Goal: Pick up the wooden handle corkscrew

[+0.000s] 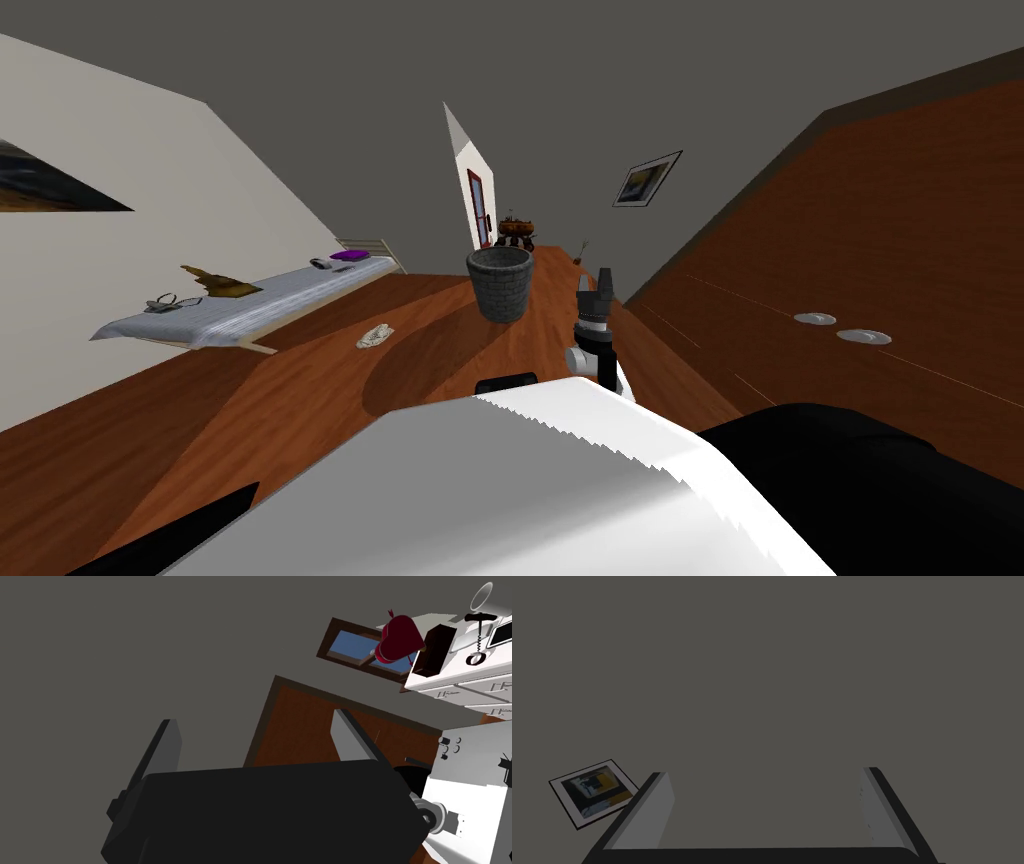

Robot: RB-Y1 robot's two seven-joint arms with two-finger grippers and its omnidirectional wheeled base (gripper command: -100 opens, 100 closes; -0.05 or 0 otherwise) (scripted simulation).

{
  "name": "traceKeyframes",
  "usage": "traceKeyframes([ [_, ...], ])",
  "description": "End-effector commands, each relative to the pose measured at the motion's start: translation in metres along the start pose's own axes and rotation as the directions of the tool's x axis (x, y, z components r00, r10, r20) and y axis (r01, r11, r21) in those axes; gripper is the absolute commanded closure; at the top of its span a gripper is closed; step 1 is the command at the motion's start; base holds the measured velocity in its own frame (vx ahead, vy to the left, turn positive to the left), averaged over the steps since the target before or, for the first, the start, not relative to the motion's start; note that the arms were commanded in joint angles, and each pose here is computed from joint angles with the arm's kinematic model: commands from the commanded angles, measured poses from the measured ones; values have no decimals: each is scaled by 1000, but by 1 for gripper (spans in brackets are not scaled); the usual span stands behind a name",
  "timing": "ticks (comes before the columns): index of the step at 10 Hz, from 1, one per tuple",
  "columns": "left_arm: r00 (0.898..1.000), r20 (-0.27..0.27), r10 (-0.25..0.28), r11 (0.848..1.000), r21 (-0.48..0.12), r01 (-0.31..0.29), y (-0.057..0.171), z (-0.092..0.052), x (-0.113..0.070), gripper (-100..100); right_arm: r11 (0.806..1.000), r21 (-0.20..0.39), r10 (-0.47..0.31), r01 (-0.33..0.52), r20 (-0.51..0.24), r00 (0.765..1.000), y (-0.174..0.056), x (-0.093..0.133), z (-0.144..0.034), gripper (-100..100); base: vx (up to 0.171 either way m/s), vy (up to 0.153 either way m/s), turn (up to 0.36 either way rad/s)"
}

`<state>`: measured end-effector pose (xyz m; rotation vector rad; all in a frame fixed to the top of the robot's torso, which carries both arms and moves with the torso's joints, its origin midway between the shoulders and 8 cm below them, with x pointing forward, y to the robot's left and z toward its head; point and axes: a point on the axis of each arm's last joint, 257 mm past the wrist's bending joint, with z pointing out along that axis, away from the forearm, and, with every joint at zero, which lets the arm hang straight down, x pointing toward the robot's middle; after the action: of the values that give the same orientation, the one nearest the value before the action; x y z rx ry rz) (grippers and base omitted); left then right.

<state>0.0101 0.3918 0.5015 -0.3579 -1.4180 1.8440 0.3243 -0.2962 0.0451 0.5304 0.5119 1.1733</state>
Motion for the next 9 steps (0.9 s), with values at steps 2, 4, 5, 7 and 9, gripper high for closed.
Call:
traceKeyframes([
  [2, 998, -54, 16, 998, -54, -19, 14, -1, 13, -100, 1000, 0, 0, 0, 0, 1000, 0, 0, 0, 0, 2, -10, 12],
  [4, 990, -89, 111, 987, -103, -120, 43, 1, 45, -100, 1000, 0, 0, 0, 0, 1000, 0, 0, 0, 0, 10, -53, 422],
  [5, 987, -111, 114, 984, -124, -128, 49, -1, 50, -100, 1000, 0, 0, 0, 0, 1000, 0, 0, 0, 0, 7, -45, 331],
  [7, 983, -143, 118, 978, -153, -140, 58, -3, 57, -100, 1000, 0, 0, 0, 0, 1000, 0, 0, 0, 0, 2, -7, 35],
  [9, 961, -188, 201, 950, -202, -238, 91, -3, 85, -100, 1000, 0, 0, 0, 0, 1000, 0, 0, 0, 0, -2, -55, 434],
])
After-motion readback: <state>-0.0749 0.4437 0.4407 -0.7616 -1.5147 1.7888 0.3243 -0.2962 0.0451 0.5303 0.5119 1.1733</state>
